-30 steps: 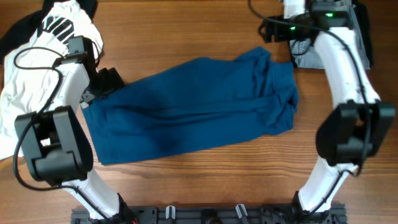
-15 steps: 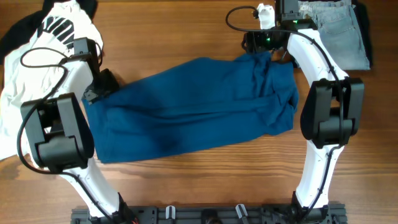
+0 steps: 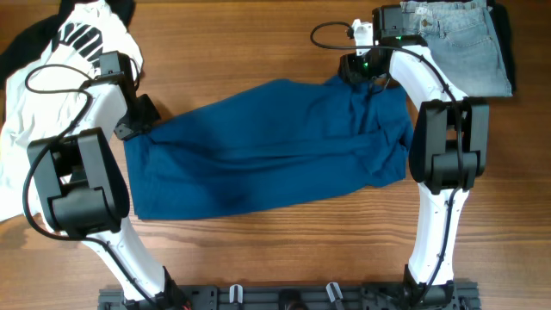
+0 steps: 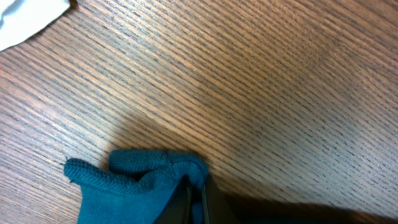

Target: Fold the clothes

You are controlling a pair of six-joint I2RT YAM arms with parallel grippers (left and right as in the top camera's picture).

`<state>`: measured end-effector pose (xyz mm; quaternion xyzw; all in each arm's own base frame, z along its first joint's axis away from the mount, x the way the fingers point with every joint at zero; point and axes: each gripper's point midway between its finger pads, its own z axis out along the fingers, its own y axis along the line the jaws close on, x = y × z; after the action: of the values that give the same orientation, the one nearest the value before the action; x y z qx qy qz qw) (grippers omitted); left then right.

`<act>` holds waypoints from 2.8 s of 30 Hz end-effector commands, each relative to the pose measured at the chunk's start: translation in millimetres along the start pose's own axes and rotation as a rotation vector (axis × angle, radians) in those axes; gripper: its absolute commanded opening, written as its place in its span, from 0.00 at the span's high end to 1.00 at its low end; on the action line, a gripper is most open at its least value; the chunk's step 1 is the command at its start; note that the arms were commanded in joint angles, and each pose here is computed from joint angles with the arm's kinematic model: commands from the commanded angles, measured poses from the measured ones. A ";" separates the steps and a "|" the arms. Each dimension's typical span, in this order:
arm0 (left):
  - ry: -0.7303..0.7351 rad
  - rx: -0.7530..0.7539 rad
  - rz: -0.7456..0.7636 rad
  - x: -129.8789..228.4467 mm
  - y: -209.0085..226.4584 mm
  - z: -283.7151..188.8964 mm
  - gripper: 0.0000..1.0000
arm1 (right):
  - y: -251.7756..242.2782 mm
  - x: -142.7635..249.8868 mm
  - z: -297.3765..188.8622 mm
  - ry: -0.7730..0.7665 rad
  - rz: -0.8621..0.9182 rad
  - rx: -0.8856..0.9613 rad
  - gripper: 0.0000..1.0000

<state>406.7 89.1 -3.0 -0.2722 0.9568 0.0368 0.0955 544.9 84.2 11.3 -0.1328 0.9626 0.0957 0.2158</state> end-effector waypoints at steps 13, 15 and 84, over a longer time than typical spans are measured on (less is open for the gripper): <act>-0.115 0.072 -0.006 -72.0 -28.1 -39.7 0.96 | -10.9 -113.8 -78.1 -0.262 0.015 0.063 0.96; -0.160 0.089 -0.006 -91.9 -33.0 -66.7 0.96 | -11.0 -129.2 -106.5 -0.292 0.012 0.070 0.96; 0.178 -0.136 0.013 16.8 25.8 -39.0 0.96 | 107.8 36.1 6.1 0.281 -0.061 0.089 0.72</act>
<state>371.6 97.2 24.8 -0.2624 0.9608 0.0872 -0.0200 481.5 198.0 31.3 -0.1862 0.9742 0.0742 0.1041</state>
